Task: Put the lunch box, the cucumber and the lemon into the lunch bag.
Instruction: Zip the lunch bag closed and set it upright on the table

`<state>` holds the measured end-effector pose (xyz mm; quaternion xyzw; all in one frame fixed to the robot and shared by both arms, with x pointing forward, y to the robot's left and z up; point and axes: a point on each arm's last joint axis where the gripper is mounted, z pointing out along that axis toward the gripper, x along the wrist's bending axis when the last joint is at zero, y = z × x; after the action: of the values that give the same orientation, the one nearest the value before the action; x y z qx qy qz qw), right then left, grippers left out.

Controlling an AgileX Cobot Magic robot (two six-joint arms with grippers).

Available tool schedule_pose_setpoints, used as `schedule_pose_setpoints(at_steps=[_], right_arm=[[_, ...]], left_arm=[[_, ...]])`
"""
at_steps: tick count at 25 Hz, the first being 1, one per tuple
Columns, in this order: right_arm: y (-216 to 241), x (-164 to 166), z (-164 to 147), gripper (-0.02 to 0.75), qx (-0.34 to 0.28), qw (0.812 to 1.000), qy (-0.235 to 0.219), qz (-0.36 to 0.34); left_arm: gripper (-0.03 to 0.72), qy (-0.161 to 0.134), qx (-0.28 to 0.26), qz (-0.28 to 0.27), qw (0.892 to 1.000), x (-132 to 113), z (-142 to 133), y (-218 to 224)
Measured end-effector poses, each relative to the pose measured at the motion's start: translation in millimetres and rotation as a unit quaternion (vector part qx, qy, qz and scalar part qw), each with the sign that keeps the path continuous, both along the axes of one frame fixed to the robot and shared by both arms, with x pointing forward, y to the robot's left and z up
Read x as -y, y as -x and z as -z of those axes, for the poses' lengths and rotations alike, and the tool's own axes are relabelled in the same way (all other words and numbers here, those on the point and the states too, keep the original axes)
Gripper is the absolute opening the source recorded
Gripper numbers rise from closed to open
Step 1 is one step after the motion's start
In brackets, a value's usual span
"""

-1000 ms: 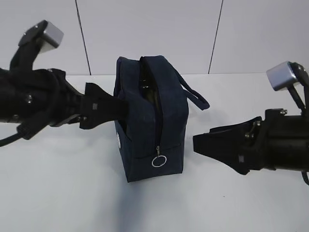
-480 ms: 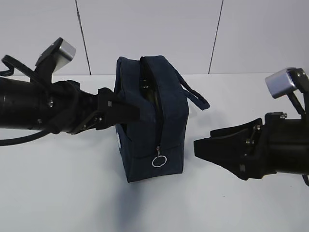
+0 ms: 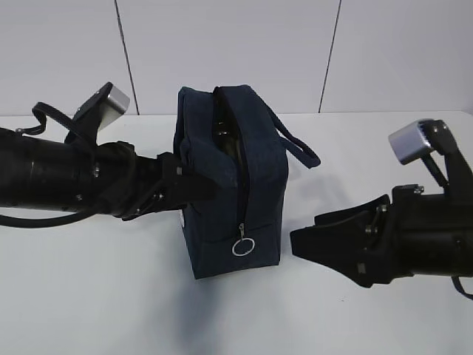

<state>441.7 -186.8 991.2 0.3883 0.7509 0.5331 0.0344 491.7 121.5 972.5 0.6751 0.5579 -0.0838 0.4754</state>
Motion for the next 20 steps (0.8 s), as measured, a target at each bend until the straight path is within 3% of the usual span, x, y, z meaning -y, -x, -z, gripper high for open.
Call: schedule_pose_setpoints(at_steps=[7, 20], right_arm=[[-5.3, -7.7, 23.3, 0.452, -0.025, 0.998, -0.001, -0.05], [-11.5, -13.8, 43.8, 0.451, -0.027, 0.995, 0.001, -0.095]], left_arm=[[0.381, 0.003, 0.01, 0.003, 1.0, 1.6, -4.2, -2.8], [0.155, 0.005, 0.011, 0.004, 1.0, 2.0, -4.6, -2.7]])
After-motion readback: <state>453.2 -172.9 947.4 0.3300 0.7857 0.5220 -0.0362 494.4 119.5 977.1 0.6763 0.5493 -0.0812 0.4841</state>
